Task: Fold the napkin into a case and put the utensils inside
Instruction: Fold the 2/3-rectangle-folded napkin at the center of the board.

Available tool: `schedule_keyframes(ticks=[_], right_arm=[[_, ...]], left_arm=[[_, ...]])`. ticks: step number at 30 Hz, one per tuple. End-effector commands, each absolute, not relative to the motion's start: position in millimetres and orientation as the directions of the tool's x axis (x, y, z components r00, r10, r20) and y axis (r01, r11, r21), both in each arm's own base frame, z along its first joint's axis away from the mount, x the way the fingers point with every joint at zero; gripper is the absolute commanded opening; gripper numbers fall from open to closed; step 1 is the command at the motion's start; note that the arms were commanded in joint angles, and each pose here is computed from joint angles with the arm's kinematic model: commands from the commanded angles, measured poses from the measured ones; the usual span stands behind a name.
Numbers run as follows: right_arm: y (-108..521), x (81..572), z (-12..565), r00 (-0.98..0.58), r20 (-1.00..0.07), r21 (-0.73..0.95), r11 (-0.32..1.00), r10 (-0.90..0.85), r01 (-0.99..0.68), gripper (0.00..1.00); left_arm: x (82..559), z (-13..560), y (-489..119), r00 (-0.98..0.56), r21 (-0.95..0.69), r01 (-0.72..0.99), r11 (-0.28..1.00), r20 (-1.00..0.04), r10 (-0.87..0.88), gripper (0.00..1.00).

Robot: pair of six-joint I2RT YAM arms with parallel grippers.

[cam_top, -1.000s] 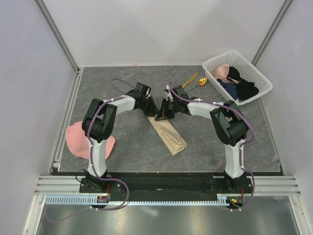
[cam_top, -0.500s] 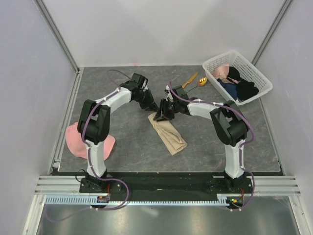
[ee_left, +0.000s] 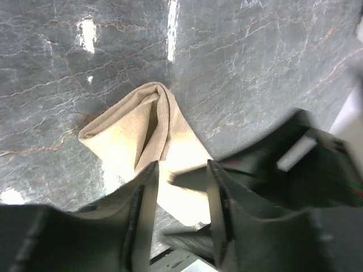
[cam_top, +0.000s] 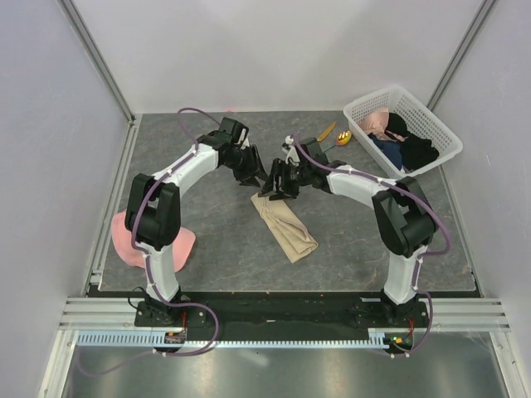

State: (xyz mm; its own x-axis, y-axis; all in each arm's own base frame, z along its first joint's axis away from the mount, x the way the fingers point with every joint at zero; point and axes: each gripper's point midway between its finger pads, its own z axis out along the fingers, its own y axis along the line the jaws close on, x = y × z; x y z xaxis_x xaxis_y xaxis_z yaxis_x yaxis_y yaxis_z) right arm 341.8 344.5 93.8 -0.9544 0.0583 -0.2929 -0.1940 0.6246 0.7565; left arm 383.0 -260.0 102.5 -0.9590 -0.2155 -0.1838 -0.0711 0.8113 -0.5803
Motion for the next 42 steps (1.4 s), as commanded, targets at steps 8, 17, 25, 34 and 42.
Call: schedule_keyframes(ticks=[8, 17, 25, 34, 42], right_arm=[[272, 293, 119, -0.962, -0.263, 0.769, 0.618, 0.071, -0.165, 0.56], [253, 252, 95, -0.975, -0.215, 0.763, 0.632, 0.053, -0.134, 0.47], [252, 241, 84, -0.982, -0.176, 0.784, 0.614, 0.073, -0.095, 0.43], [266, 217, 65, -0.991, -0.105, 0.805, 0.592, 0.087, -0.034, 0.37], [250, 194, 4, -0.995, -0.057, 0.741, 0.672, 0.088, 0.017, 0.26]], left_arm=[[372, 105, -263, -0.946, -0.404, 0.112, 0.908, -0.323, -0.027, 0.54], [372, 87, -252, -0.95, -0.329, 0.131, 0.935, -0.311, 0.023, 0.54], [368, 67, -253, -0.964, -0.322, 0.141, 0.936, -0.26, 0.056, 0.48], [380, 59, -239, -0.966, -0.319, 0.09, 0.943, -0.257, 0.005, 0.1], [388, 40, -235, -0.967, -0.35, 0.106, 0.931, -0.255, 0.015, 0.06]])
